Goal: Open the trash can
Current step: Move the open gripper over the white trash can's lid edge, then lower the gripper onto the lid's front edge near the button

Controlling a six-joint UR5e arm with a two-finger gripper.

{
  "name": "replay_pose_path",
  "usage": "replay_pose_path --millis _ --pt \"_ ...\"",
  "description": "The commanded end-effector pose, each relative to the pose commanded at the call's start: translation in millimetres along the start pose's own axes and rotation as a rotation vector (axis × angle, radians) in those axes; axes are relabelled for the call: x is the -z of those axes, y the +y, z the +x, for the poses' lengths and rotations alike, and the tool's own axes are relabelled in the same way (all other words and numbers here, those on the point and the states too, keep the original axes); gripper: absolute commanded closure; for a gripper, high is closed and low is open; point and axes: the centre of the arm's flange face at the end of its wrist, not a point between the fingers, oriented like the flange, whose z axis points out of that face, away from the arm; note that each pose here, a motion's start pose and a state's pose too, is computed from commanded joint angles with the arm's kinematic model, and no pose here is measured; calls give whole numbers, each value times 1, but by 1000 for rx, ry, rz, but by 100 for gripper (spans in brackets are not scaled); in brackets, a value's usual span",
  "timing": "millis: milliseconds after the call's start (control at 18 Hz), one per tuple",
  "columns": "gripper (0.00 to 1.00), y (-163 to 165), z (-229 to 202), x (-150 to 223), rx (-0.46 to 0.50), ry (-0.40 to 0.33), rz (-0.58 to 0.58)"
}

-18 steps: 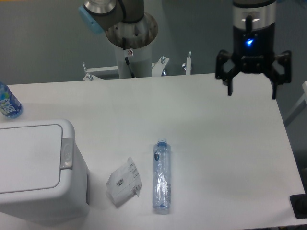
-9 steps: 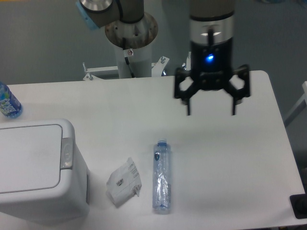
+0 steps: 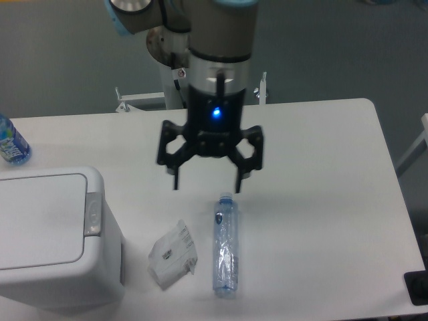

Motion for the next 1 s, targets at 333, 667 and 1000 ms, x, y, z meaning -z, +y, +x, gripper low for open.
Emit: replay_pose_path --millis 333,667,1000 --pt "0 0 17 -20 25 15 -7" --pt "0 1 27 -41 35 31 -33" --pt "0 1 33 -52 27 40 -49"
